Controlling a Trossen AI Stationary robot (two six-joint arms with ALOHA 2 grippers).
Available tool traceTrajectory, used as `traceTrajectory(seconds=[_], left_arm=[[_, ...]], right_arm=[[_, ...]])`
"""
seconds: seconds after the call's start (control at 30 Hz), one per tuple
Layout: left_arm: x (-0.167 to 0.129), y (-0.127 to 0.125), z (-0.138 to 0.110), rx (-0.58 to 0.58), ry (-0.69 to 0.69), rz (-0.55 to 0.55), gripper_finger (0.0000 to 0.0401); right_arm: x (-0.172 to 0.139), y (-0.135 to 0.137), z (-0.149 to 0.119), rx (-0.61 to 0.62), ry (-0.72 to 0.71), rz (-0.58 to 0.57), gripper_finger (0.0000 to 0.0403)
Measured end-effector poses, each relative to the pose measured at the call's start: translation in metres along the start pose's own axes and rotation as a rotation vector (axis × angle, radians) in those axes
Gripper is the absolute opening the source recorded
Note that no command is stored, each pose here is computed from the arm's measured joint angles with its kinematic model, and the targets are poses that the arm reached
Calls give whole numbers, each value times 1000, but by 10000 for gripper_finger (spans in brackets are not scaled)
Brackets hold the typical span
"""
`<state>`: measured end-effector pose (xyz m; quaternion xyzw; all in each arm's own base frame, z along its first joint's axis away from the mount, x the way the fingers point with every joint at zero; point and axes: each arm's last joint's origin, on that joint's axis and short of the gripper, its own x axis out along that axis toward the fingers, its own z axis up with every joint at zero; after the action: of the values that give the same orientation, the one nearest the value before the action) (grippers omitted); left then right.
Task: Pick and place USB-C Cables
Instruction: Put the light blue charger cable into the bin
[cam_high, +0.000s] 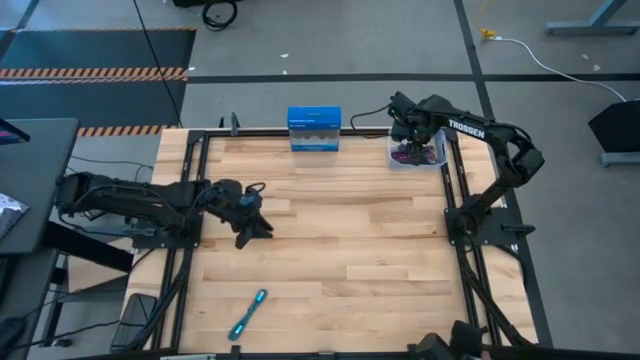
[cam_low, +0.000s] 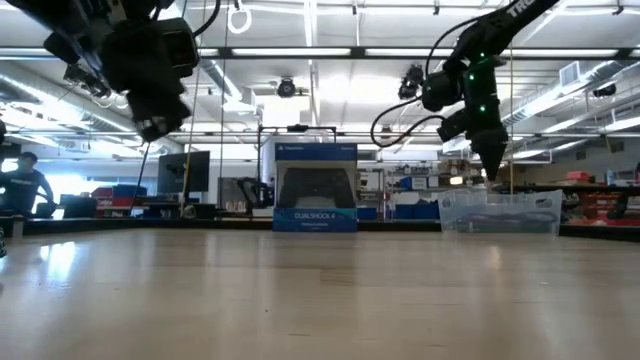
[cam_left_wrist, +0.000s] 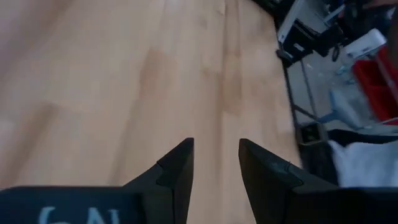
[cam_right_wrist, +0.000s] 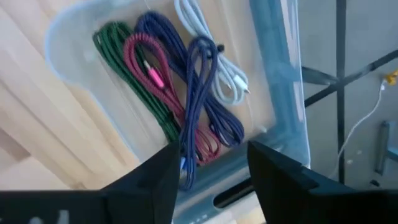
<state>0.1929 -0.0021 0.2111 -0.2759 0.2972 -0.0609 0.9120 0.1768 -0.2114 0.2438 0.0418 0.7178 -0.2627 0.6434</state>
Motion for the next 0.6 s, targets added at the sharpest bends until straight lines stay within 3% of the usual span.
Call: traceTrajectory(seconds=[0.33,0.6], left_arm=[[7,-43,-41,-377,296,-92,128],[4,-64,-74,-518,360,73,128]], right_arm=[[0,0,9,25,-122,58,196],[0,1,11,26,-165,120,195]])
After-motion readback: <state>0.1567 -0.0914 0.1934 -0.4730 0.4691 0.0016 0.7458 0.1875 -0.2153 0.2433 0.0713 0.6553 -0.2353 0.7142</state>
